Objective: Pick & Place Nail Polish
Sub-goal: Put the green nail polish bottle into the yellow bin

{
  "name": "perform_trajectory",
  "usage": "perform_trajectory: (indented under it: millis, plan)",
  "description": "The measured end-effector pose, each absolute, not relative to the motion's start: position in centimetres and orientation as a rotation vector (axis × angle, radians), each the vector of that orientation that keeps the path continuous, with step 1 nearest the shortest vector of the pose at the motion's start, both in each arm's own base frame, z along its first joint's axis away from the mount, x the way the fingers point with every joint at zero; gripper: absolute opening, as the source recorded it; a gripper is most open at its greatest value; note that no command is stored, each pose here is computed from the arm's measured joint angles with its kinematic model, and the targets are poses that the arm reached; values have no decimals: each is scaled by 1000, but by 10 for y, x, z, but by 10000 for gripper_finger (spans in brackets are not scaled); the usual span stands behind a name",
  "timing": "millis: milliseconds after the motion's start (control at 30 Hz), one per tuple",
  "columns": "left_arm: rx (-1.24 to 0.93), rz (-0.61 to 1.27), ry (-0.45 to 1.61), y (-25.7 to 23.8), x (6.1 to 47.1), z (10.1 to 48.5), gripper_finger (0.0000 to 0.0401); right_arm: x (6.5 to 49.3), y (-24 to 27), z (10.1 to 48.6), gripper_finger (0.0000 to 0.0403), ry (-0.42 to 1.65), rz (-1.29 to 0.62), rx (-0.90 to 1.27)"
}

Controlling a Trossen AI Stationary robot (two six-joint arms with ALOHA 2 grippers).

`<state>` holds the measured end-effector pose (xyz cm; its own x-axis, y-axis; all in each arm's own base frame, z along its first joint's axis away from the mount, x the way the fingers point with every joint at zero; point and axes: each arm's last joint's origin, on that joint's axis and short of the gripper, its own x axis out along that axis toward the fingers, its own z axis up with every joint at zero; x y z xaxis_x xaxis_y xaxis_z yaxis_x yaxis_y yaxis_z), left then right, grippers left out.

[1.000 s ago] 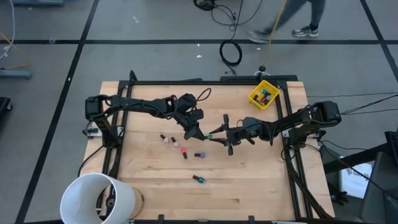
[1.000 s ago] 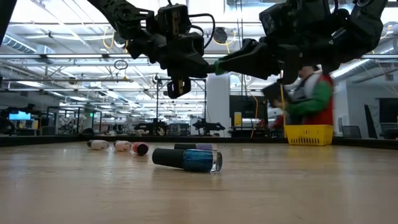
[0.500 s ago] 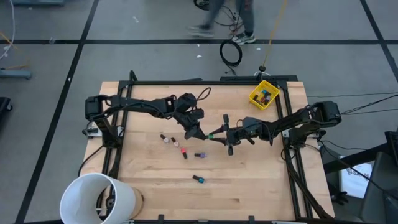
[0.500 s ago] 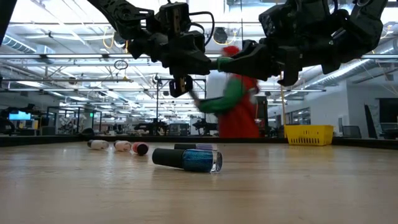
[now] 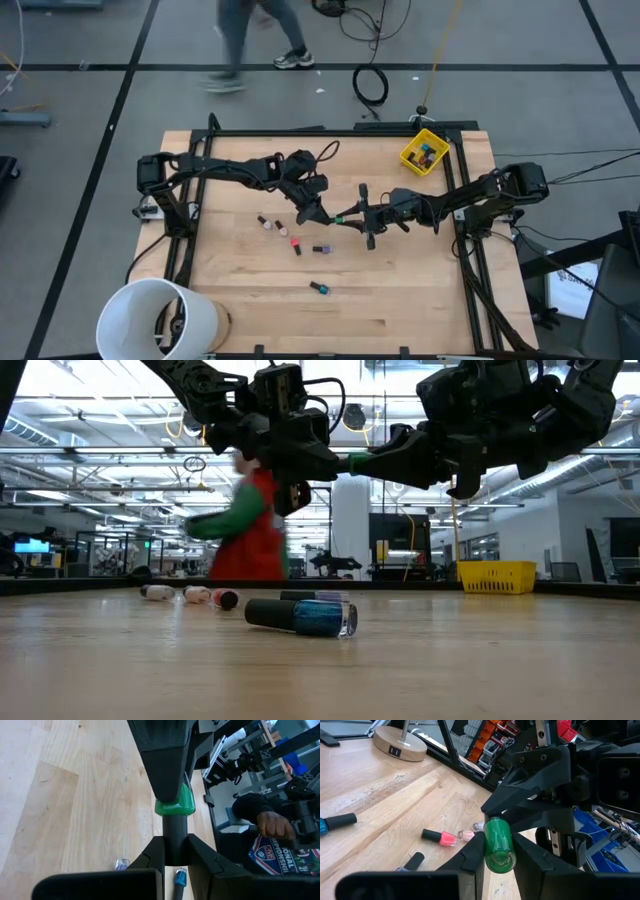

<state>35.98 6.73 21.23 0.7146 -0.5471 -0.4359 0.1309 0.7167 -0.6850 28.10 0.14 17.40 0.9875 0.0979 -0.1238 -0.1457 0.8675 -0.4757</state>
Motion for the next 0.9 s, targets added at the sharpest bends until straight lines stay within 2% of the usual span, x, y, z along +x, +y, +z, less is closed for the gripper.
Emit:
perform_trajectory:
  millis: [67,300,433,667,900]
  plan:
    - [-670,-410,676,67,360,212,48,281,1,174,64,97,127,-494]
    - [-641,-416,656,68,361,214,139,281,1,173,64,105,129,-475]
    - [-636,-401,635,74,360,216,173,281,1,172,64,115,131,-468]
    - [-611,-247,579,102,345,232,196,279,1,172,64,145,132,-396]
    - [-331,-23,526,114,321,264,197,268,-11,187,64,187,79,-232]
